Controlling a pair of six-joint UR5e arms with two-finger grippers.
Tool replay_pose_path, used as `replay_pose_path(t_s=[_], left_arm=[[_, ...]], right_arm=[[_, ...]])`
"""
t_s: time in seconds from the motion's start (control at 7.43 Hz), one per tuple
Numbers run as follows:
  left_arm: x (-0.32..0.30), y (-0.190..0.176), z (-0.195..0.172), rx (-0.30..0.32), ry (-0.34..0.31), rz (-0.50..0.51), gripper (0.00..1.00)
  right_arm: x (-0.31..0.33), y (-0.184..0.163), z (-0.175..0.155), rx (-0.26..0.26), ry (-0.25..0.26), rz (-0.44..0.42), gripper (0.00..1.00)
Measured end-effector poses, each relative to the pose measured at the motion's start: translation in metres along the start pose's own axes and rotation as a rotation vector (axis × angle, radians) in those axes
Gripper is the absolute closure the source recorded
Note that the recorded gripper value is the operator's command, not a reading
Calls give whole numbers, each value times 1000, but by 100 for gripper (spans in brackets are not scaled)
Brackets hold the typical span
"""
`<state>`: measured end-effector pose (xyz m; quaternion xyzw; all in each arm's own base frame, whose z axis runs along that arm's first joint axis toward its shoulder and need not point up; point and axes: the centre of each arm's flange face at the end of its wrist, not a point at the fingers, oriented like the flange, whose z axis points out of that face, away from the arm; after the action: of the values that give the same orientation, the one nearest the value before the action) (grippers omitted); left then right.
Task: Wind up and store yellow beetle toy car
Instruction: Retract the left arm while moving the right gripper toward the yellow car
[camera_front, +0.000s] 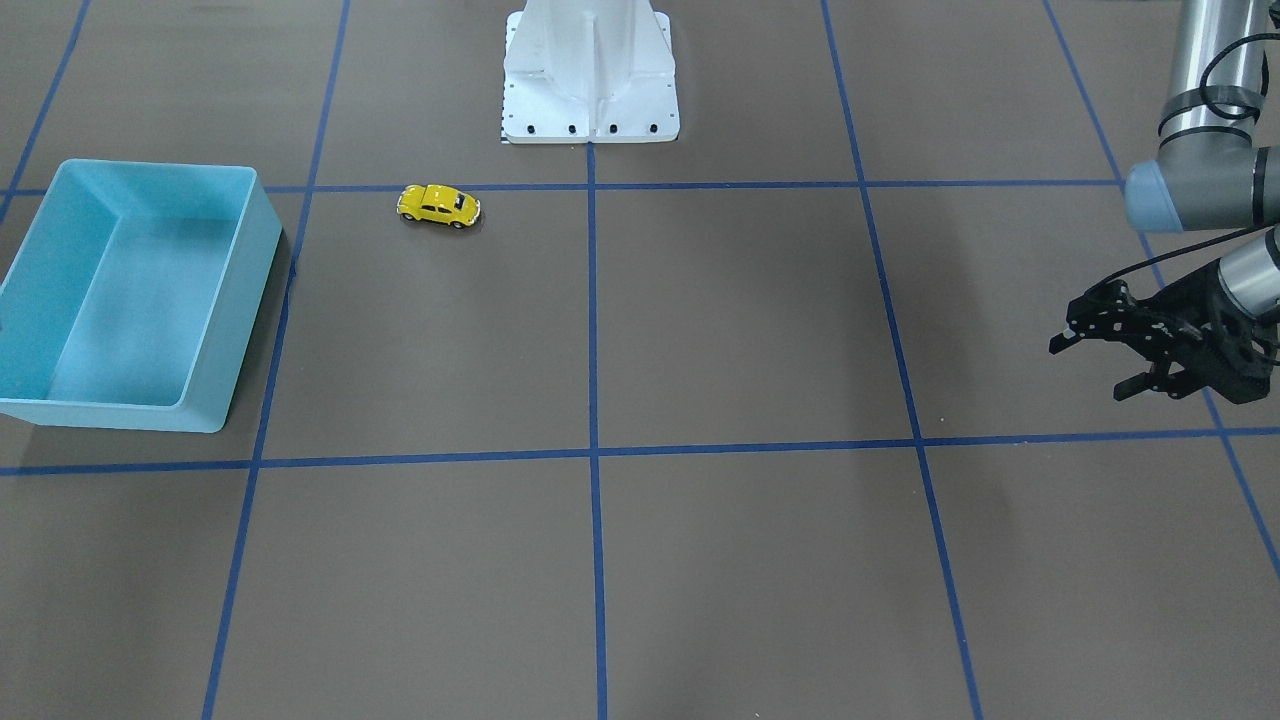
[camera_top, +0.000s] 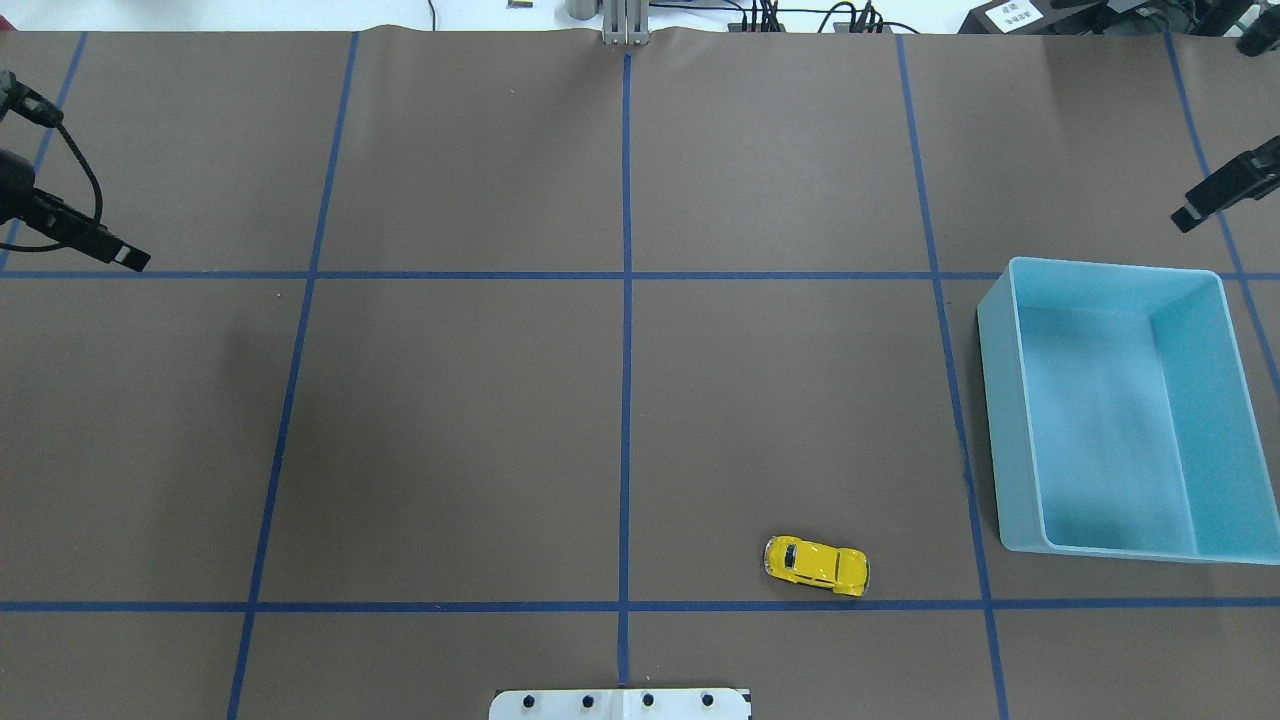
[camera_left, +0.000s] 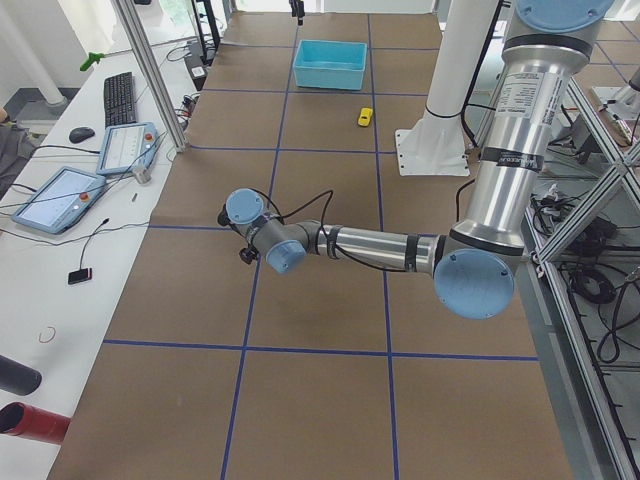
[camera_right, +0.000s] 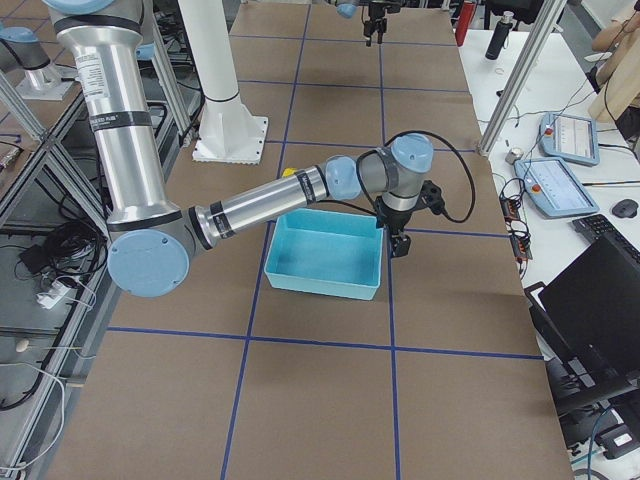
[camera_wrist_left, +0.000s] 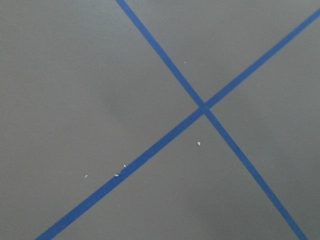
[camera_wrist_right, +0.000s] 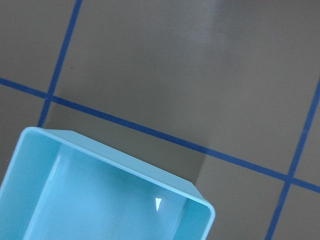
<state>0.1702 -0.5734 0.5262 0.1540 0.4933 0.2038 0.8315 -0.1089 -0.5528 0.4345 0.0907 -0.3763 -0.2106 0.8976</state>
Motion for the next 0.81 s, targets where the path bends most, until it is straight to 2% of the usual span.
replay_pose_path(t_s=[0.4, 0.54, 0.81], left_arm=[[36, -18, -46, -84, -188, -223, 0], [35, -13, -62, -106, -233, -280, 0], [-3, 23, -85, -130, -282, -387, 0]], right_arm=[[-124, -49, 18, -17, -54, -210, 0], [-168, -51, 20, -48, -69, -258, 0], [-256, -52, 26, -117, -61, -352, 0]])
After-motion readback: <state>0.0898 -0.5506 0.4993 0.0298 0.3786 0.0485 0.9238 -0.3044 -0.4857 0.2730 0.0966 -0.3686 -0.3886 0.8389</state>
